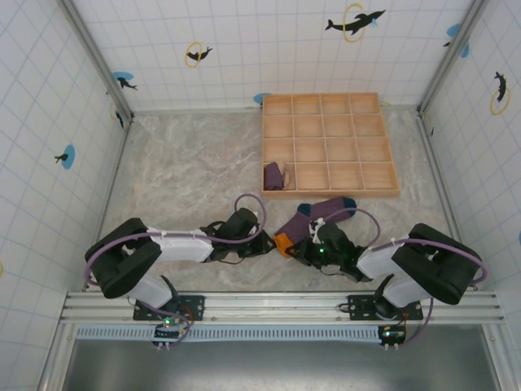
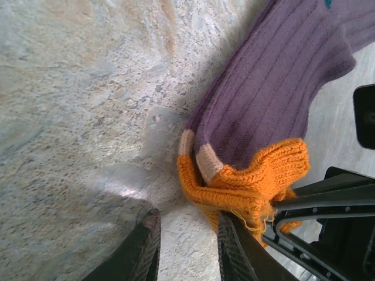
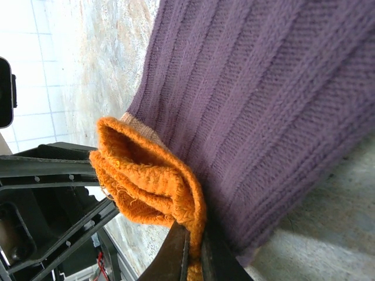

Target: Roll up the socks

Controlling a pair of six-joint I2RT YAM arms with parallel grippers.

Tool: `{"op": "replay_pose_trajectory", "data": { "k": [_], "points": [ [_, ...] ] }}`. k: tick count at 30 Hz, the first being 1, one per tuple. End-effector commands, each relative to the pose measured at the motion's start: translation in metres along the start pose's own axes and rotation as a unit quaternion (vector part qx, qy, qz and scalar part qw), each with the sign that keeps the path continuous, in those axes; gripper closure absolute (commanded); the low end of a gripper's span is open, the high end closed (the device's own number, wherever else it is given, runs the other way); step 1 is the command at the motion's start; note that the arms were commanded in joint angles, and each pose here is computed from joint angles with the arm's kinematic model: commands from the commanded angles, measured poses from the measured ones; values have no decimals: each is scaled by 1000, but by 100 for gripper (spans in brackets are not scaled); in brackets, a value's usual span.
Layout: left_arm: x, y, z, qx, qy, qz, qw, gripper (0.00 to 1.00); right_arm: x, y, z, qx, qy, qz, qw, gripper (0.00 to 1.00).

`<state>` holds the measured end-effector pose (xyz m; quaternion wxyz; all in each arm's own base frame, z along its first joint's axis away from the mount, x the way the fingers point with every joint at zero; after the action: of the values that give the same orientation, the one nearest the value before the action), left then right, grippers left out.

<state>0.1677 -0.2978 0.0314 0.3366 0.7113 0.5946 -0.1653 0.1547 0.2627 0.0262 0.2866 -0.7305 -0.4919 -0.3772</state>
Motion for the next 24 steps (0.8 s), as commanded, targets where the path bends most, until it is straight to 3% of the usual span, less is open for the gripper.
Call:
{"op": "replay_pose_trajectory", "data": {
  "k": [1, 24],
  "points": [
    [1, 0, 4, -6, -1, -8, 1000, 70, -14, 1, -1, -3, -17, 17, 1000, 100],
    [0, 12, 16, -42, -20, -48, 998, 65, -7, 2, -1, 7, 9, 67, 998, 100]
  ]
}}
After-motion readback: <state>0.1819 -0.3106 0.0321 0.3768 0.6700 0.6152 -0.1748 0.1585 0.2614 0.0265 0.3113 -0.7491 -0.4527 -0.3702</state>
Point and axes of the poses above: each hand's point on the last joint's axis, 136 mm out from that joint toward the fingers, its own z axis out along the fingers, its own x axis along the line the jaws close on, y = z × x, the point moved 1 cm from there along -z, back along the fingers, and after that the axes turned 9 degrees about z, right-handed, at the moved point
